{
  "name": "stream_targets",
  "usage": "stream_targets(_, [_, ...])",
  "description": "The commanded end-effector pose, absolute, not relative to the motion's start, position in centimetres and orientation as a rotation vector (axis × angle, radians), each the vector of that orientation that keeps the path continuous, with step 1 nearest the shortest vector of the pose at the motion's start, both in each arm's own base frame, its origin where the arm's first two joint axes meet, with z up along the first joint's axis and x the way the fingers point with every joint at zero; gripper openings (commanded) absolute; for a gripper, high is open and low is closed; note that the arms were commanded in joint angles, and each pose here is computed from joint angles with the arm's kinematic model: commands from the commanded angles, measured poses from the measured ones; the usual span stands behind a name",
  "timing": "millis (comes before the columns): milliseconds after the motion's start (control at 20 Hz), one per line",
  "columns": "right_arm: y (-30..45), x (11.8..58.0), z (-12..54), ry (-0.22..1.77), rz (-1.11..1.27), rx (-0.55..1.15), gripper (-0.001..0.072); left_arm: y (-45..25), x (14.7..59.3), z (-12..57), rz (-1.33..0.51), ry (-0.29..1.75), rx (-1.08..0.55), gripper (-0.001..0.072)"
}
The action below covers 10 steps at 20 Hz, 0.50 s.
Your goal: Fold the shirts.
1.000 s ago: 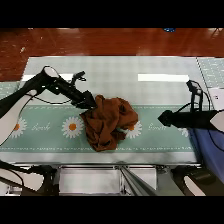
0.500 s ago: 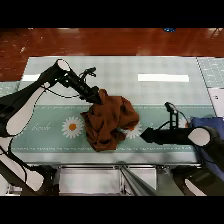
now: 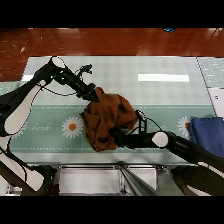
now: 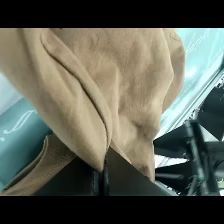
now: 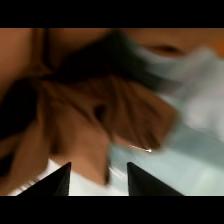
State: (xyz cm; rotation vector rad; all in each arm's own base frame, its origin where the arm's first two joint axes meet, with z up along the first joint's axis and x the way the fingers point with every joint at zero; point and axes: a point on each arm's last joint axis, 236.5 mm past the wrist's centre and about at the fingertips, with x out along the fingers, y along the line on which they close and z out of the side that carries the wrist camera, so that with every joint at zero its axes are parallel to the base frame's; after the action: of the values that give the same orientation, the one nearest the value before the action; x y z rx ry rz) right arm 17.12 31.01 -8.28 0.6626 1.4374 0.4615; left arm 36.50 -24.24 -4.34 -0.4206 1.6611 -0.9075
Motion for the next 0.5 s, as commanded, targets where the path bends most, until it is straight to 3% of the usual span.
stream_targets(0, [33.6, 18.1, -9.4, 1.453, 0.450, 0.678, 0.0409, -24.3, 37.4, -4.3, -0.887, 1.622, -0.424, 0.0020])
stream_targets(100, [34.1, 18.7, -9.8, 1.451, 0.450, 0.669, 0.0358, -24.4, 38.1, -3.9, -0.874, 1.590, -0.424, 0.0020])
stream_targets(150, [34.2, 18.9, -10.1, 1.449, 0.448, 0.661, 0.0280, -24.3, 38.3, -3.7, -0.870, 1.578, -0.424, 0.0020])
stream_targets(250, [34.7, 19.3, -10.1, 1.434, 0.491, 0.614, 0.0042, -24.0, 38.9, -3.4, -0.851, 1.556, -0.434, 0.0020])
stream_targets(450, [35.5, 22.9, -2.8, 1.286, 0.703, 0.527, 0.0028, -20.1, 42.9, 1.7, -0.756, 1.368, -0.531, 0.0021])
